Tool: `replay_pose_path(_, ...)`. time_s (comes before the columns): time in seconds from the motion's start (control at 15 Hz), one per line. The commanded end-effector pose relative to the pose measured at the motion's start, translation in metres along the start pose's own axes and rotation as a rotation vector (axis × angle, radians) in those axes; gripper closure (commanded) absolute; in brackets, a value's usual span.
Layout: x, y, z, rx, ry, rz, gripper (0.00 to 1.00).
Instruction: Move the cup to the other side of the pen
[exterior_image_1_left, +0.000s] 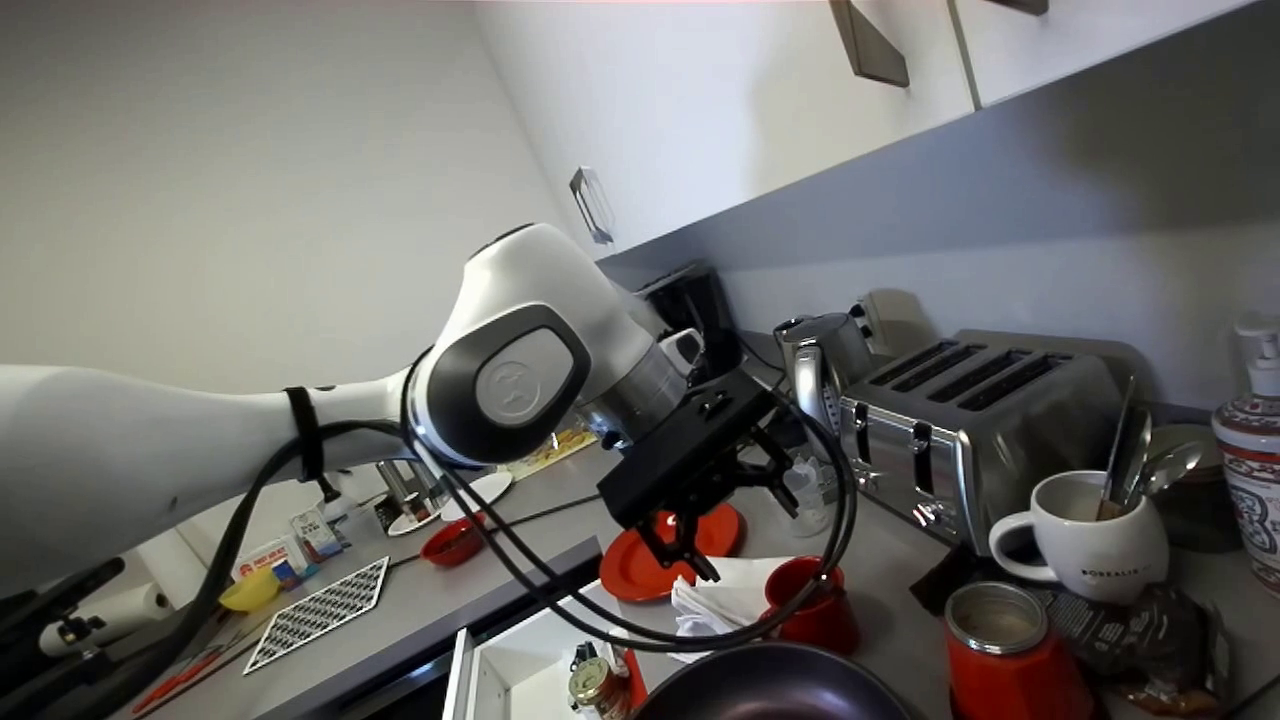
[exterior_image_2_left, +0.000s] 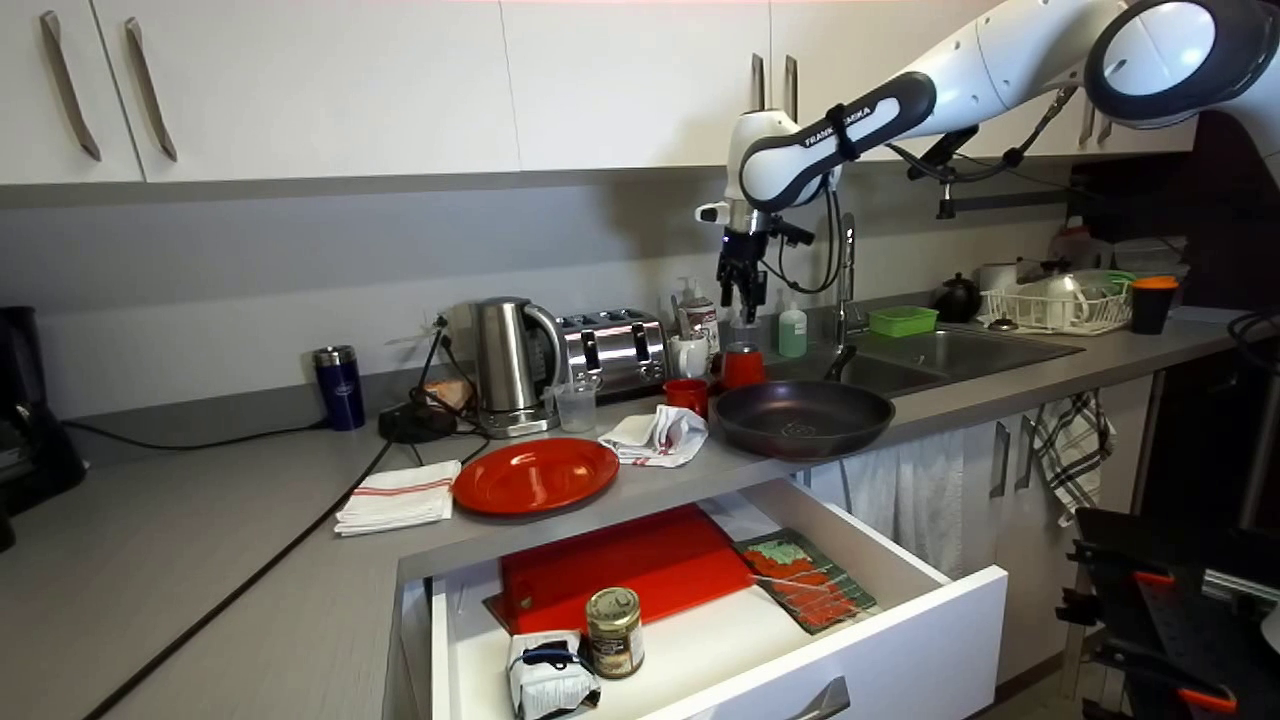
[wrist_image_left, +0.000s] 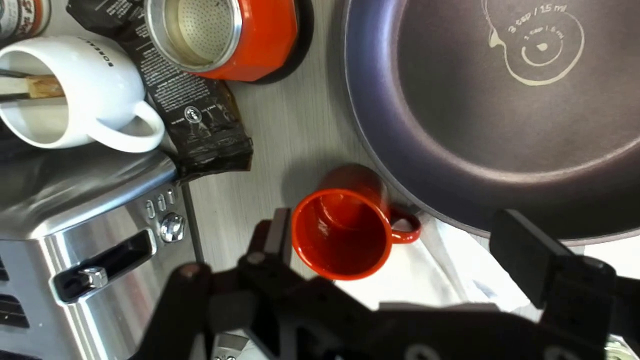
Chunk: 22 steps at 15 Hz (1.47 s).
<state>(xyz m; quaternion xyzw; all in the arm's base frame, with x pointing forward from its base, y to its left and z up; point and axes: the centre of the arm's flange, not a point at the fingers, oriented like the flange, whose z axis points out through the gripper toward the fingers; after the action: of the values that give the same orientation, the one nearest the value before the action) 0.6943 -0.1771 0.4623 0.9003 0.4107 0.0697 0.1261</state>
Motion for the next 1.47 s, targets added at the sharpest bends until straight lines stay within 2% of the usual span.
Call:
replay_pose_path(0.0,0.003,0.011,0.000,0.002,0.017,-0.018,0.00)
replay_pose_path(0.53,0.005,0.013,0.002,0.011,0.027,-0.035,0.00)
replay_pose_path(0.6,0.017,0.014,0.019,-0.010,0.026,0.000,0.00)
replay_pose_path(0.8,0.048,-0.001,0.052,0.048,0.037,-0.035,0.00)
replay_pose_path(1.07,0.099,-0.036,0.097,0.106,0.052,-0.063,0.00)
replay_pose_path(1.13,0.080,-0.025,0.087,0.111,0.063,-0.076,0.00)
replay_pose_path(1.4,0.078,-0.019,0.082,0.097,0.084,-0.062,0.00)
